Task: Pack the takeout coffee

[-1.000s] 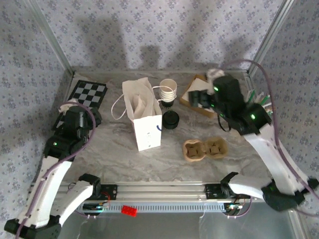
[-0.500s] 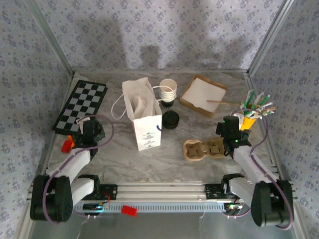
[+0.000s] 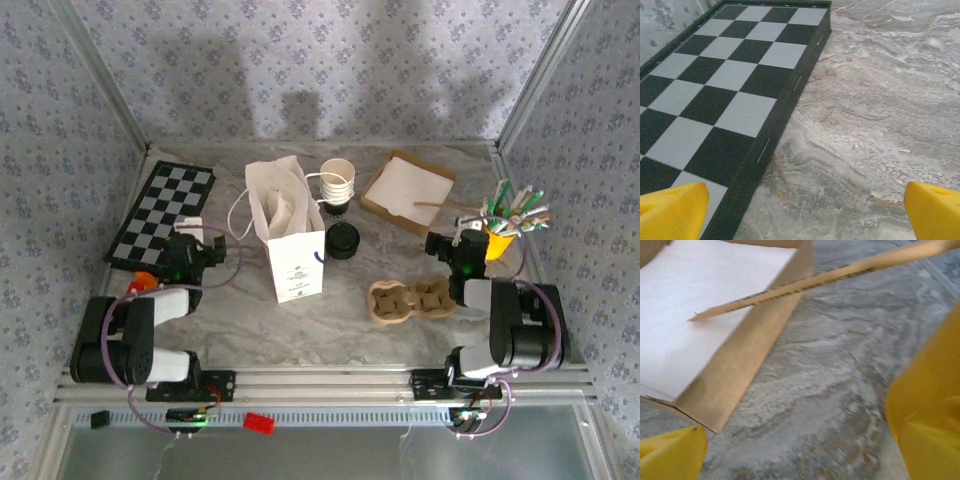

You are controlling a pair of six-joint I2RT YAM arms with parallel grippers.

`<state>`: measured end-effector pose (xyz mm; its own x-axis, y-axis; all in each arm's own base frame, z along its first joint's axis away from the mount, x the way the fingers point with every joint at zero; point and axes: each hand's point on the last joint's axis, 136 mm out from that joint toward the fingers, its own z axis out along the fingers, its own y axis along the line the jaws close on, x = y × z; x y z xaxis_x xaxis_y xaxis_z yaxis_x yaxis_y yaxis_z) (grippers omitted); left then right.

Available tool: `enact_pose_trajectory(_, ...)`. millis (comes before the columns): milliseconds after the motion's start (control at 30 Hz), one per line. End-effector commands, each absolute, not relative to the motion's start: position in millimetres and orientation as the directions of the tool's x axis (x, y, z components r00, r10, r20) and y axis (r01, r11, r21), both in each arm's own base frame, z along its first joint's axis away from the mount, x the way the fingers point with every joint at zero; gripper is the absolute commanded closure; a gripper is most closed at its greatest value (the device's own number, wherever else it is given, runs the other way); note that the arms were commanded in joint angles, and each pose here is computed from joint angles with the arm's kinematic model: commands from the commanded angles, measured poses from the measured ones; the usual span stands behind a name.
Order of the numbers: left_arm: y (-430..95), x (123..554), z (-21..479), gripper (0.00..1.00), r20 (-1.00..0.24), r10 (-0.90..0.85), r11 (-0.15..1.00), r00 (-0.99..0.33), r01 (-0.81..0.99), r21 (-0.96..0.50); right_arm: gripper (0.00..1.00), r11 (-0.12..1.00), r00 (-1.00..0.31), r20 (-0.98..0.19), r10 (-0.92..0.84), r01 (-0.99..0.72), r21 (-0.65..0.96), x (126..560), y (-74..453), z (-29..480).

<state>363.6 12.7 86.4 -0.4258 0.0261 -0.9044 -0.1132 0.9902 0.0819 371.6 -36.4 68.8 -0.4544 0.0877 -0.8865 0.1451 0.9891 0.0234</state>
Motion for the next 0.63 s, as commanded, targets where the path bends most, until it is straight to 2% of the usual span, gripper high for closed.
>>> enact_pose_trajectory(0, -2, 383, 107, 0.0, -0.952, 0.035, 0.999, -0.305, -0.011, 0.04, 0.0, 1.0, -0.335, -0.942, 0.021, 0.029, 0.012, 388, -17, 88)
enact_pose_trajectory(33, -2, 385, 102, 0.0, -0.95, 0.036, 0.999, -0.31, -0.009, 0.04, 0.01, 0.997, -0.373, -0.927, 0.032, 0.073, 0.005, 389, -25, 85)
enact_pose_trajectory(100, 1, 393, 94, 0.0, -0.946, 0.031, 0.999, -0.322, -0.03, 0.043, 0.0, 0.995, -0.366, -0.931, 0.001, 0.097, -0.038, 391, -25, 87)
enact_pose_trajectory(167, 14, 397, 87, 0.0, -0.918, -0.026, 0.997, -0.395, -0.079, 0.006, 0.0, 0.991, -0.368, -0.929, -0.029, 0.11, -0.075, 389, -22, 87)
enact_pose_trajectory(533, 17, 397, 88, 0.0, -0.924, -0.04, 0.997, -0.38, -0.083, -0.01, 0.0, 0.996, -0.38, -0.925, -0.015, 0.075, -0.047, 391, -19, 85)
enact_pose_trajectory(600, 8, 398, 88, 0.0, -0.923, -0.02, 1.0, -0.383, -0.024, -0.012, 0.0, 0.996, -0.375, -0.927, -0.016, 0.078, -0.048, 392, -20, 86)
